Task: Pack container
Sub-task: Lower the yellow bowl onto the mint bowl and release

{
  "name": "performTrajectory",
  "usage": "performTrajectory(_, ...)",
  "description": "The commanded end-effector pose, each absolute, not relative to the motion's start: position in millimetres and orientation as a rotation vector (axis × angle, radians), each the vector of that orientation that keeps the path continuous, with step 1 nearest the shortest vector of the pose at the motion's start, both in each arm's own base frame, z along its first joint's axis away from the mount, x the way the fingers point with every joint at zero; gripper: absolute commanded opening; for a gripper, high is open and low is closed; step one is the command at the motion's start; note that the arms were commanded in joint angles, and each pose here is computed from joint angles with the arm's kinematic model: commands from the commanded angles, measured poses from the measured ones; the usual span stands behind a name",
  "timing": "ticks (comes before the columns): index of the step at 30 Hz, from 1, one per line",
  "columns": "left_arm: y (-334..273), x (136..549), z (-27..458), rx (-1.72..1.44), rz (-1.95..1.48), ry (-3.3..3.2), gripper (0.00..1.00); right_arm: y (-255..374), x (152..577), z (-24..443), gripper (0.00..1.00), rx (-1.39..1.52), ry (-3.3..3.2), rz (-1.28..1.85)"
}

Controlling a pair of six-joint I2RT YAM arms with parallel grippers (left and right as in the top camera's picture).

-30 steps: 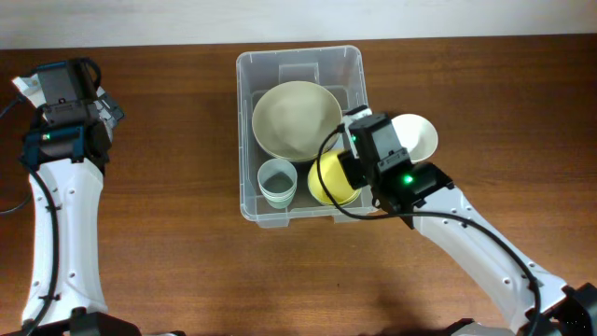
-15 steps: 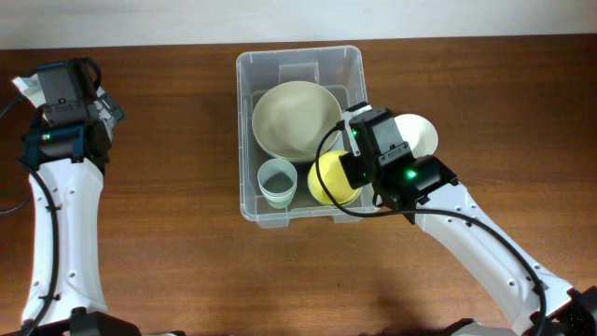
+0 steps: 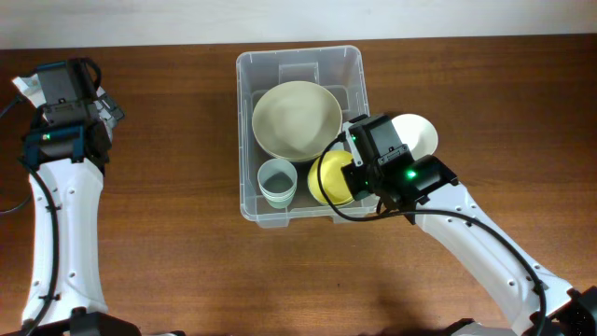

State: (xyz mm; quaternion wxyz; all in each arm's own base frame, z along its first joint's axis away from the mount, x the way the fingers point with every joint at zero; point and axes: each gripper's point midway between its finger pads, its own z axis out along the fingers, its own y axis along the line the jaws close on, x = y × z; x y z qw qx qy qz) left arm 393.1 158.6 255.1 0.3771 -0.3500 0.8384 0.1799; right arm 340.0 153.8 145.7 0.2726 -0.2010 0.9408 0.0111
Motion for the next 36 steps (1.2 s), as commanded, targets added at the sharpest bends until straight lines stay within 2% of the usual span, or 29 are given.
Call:
performTrajectory(1,163,392,261,-0.897,0.480,2.129,0.99,166,338,144,0.04,-0.559,2.547,0.105)
performTrajectory(13,163,392,261,-0.897,0.480,2.129,1.00,165,334,100,0.04,-0.587,2.684,0.068)
performTrajectory(29,163,392,261,-0.897,0.480,2.129,0.99,157,323,94,0.04,-0.568,2.744,0.036)
performTrajectory(36,163,392,261,-0.897,0.480,2.129,0.99,158,336,99,0.04,-0.550,2.690,0.021)
